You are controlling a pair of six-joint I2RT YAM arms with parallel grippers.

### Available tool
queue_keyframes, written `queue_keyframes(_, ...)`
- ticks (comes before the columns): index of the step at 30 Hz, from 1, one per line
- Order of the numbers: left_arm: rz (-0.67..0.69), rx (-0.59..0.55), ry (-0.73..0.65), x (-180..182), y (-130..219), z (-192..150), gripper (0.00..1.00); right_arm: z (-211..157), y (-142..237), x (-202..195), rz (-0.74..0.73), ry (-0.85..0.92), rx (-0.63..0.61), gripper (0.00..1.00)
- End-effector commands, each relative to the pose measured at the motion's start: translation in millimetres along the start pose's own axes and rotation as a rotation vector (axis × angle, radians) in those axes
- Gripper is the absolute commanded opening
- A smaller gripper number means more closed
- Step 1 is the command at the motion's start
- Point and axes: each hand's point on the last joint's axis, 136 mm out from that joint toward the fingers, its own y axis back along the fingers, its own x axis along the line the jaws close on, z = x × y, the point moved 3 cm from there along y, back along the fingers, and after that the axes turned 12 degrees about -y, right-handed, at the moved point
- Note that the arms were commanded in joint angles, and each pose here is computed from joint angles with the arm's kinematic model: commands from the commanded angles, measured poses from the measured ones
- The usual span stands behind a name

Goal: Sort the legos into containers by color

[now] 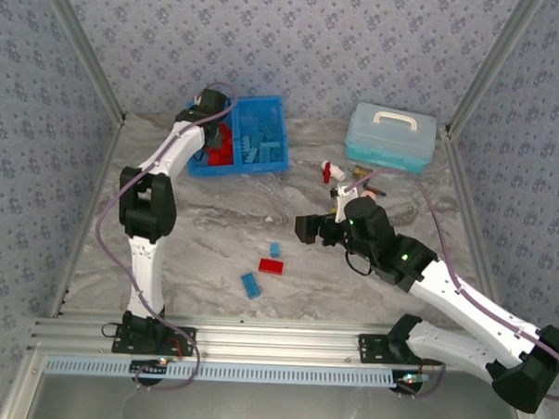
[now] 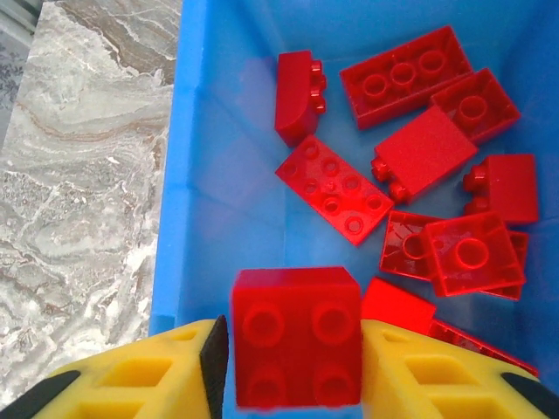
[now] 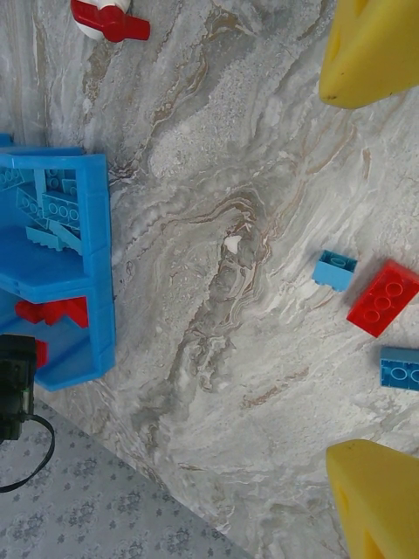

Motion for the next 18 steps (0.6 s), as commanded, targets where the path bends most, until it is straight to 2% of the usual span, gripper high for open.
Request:
queue_keyframes(1, -0.005, -0.033, -0.001, 5.9, 27.3, 8.5, 0.46, -3.7, -0.9, -5.2, -0.021, -0.017, 0.003, 1.0)
queue_keyframes(7, -0.102, -0.121, 0.061, 6.1, 73.7, 18.1, 0.48, -5.5, -2.8, -4.3, -0.011, -0.026, 0.008, 1.0)
queue_keyframes(10, -0.21, -0.194, 0.093, -7.4, 109.5, 11.7, 0.49, -6.9, -4.3, -6.7, -0.02, -0.033, 0.007, 1.0)
queue_keyframes(13, -0.37, -0.258, 0.106, -33.4, 148.5, -7.6, 0.5, -7.1, -6.7, -7.7, -0.021, -0.037, 0.001, 1.0)
queue_keyframes(15, -0.496, -0.294, 0.054, -60.8, 173.7, -29.5, 0.52, -6.1, -8.5, -6.2, -0.015, -0.035, -0.004, 1.0)
queue_keyframes(18, -0.608, -0.277, -0.02, -97.6, 194.8, -70.0, 0.57, -3.5, -10.7, -3.3, -0.005, -0.027, -0.009, 1.0)
